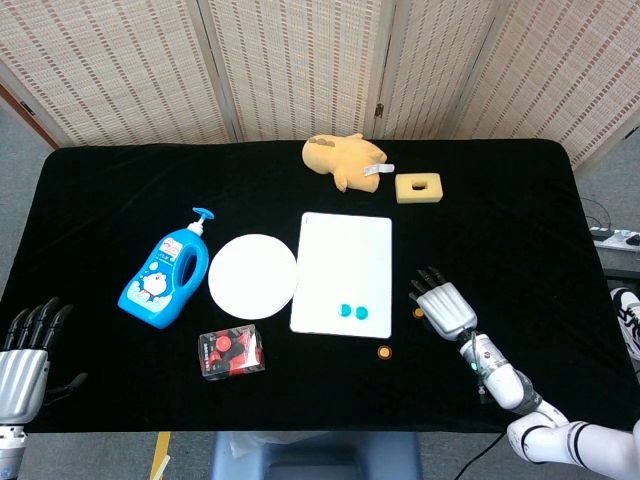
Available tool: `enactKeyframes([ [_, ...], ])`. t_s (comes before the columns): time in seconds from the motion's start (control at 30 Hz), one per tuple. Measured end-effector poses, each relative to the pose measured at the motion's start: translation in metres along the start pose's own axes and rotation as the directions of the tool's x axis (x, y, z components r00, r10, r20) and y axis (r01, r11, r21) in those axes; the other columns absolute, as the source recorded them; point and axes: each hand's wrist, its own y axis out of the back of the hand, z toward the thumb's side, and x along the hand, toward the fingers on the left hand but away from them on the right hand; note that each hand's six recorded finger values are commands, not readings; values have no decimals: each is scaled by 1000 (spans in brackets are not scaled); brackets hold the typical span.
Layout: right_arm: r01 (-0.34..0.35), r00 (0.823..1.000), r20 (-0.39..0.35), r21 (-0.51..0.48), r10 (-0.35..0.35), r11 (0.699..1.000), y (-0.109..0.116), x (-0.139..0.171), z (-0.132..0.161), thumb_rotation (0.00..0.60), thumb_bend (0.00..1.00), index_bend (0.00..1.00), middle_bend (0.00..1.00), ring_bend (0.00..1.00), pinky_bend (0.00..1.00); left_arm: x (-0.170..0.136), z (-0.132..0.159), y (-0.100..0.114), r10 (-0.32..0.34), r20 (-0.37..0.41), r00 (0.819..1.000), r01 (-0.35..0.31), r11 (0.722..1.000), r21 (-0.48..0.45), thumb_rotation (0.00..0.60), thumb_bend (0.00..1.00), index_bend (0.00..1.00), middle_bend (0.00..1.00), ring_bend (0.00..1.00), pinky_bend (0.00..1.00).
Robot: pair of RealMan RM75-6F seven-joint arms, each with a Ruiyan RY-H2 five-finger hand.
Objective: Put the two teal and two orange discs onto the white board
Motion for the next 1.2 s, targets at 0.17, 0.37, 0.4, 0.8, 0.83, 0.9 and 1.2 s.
enactKeyframes([
  [0.17,-4,1000,5,2,4,1000,-1,0,-1,600,278,393,163,33,0,0,0,-1,0,1,1000,0,1000,0,600,121,0,0,6,0],
  [0.37,-13,1000,5,6,13,1000,-5,-2,-1,600,280,393,163,31,0,0,-1,-1,-2,0,1000,2,1000,1,600,121,0,0,5,0],
  [0.4,-14,1000,5,7,14,1000,-5,-2,-1,600,279,393,163,30,0,0,-1,-2,-3,-1,1000,3,1000,2,600,120,0,0,5,0],
  [0.8,-19,1000,4,10,19,1000,-9,-6,1,600,279,448,171,41,0,0,-2,-2,-5,-2,1000,5,1000,3,600,121,0,0,5,0],
  [0.83,-19,1000,5,11,19,1000,-10,-6,1,600,280,471,176,41,0,0,-2,-2,-5,-3,1000,5,1000,3,600,121,0,0,5,0],
  [0.9,-16,1000,10,11,16,1000,-10,-7,0,600,280,506,183,44,0,0,-2,-3,-7,-3,1000,7,1000,4,600,121,0,0,5,0],
  [1.2,14,1000,15,1,-14,1000,0,-8,-2,600,280,542,200,49,0,0,-3,-3,-10,-7,1000,10,1000,6,600,121,0,0,5,0],
])
